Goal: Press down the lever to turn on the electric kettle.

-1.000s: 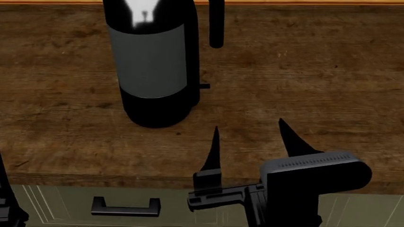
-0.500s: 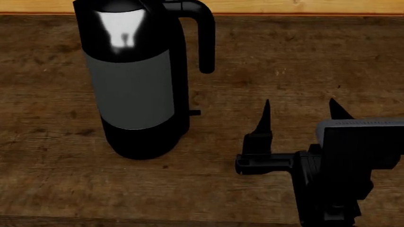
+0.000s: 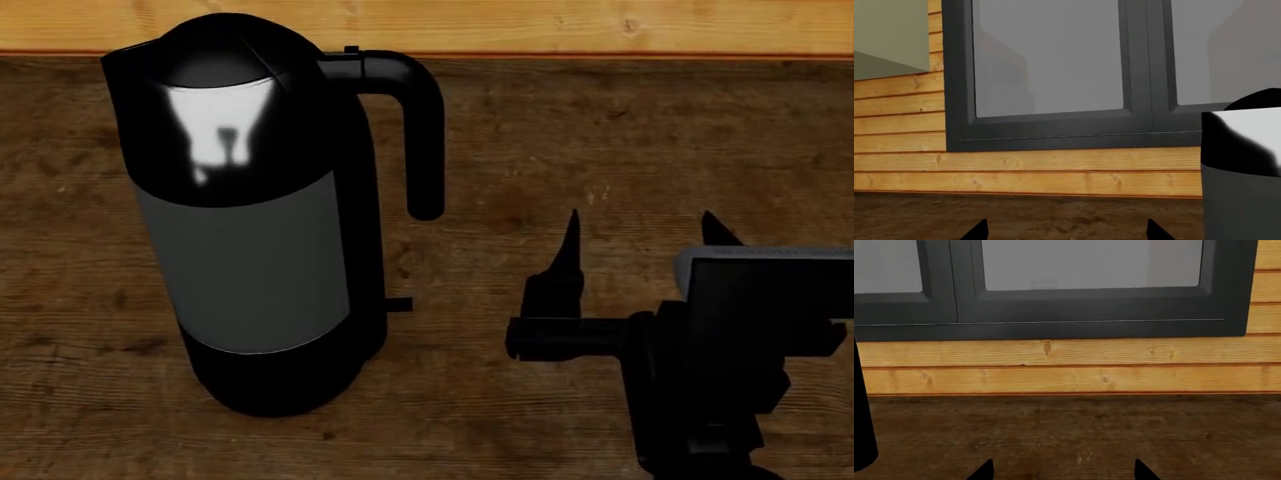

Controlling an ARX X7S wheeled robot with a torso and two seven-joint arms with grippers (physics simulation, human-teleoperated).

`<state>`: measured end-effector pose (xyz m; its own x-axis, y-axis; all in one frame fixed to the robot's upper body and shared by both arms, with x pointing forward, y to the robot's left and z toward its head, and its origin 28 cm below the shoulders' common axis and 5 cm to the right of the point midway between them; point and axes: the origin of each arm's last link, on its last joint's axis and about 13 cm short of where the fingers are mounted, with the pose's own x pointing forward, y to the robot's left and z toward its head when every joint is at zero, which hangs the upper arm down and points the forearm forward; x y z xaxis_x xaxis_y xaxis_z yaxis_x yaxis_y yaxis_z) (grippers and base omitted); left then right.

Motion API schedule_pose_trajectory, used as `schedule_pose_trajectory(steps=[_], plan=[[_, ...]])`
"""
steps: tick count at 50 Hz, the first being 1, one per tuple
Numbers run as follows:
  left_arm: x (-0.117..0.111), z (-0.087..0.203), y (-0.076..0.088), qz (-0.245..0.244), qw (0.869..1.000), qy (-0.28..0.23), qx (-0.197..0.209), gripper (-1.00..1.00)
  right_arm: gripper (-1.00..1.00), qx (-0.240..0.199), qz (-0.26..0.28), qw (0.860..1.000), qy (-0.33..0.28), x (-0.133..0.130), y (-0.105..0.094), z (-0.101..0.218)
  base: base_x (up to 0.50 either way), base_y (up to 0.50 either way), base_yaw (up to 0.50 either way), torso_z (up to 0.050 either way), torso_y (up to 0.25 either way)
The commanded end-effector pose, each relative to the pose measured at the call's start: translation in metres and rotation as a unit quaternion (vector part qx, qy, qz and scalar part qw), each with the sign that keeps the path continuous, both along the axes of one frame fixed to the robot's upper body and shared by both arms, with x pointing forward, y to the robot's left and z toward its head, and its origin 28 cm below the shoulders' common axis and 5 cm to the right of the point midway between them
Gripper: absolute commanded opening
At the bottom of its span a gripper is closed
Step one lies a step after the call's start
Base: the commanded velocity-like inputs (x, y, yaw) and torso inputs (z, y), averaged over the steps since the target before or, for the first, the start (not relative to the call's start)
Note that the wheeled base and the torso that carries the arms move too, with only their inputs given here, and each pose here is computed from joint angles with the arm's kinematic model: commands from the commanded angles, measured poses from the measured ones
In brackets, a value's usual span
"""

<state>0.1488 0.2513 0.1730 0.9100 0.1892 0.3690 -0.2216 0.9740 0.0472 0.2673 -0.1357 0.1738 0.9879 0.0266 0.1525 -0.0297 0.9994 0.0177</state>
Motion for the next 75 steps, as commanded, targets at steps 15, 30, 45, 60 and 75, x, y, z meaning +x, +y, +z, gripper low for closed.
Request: schedule_pose_trajectory(steps=[15, 30, 45, 60, 75], plan=[[-0.002, -0.005, 0.001, 0.001, 1.0, 0.004, -0.001, 1.0, 1.0, 0.007, 0.01, 1.0, 0.011, 0.003, -0.002, 0.0, 0.1, 0.0, 0.0, 0.0, 0.0], [-0.001, -0.005, 0.002, 0.004, 1.0, 0.006, -0.001, 1.0, -1.0, -0.017, 0.086, 0.994, 0.061, -0.019, -0.016, 0.001, 0.0, 0.0, 0.0, 0.0, 0.0], [0.001, -0.005, 0.0, 0.008, 1.0, 0.006, 0.004, 1.0, -1.0, -0.054, 0.171, 0.976, 0.121, 0.01, 0.002, 0.001, 0.0, 0.0, 0.0, 0.0, 0.0], [0.003, -0.002, -0.004, 0.004, 1.0, 0.004, 0.009, 1.0, -1.0, -0.082, 0.199, 0.967, 0.14, 0.041, 0.022, -0.007, 0.0, 0.0, 0.0, 0.0, 0.0], [0.004, -0.007, -0.002, 0.005, 1.0, 0.006, 0.006, 1.0, -1.0, -0.104, 0.246, 0.955, 0.131, 0.02, 0.036, -0.005, 0.0, 0.0, 0.0, 0.0, 0.0]])
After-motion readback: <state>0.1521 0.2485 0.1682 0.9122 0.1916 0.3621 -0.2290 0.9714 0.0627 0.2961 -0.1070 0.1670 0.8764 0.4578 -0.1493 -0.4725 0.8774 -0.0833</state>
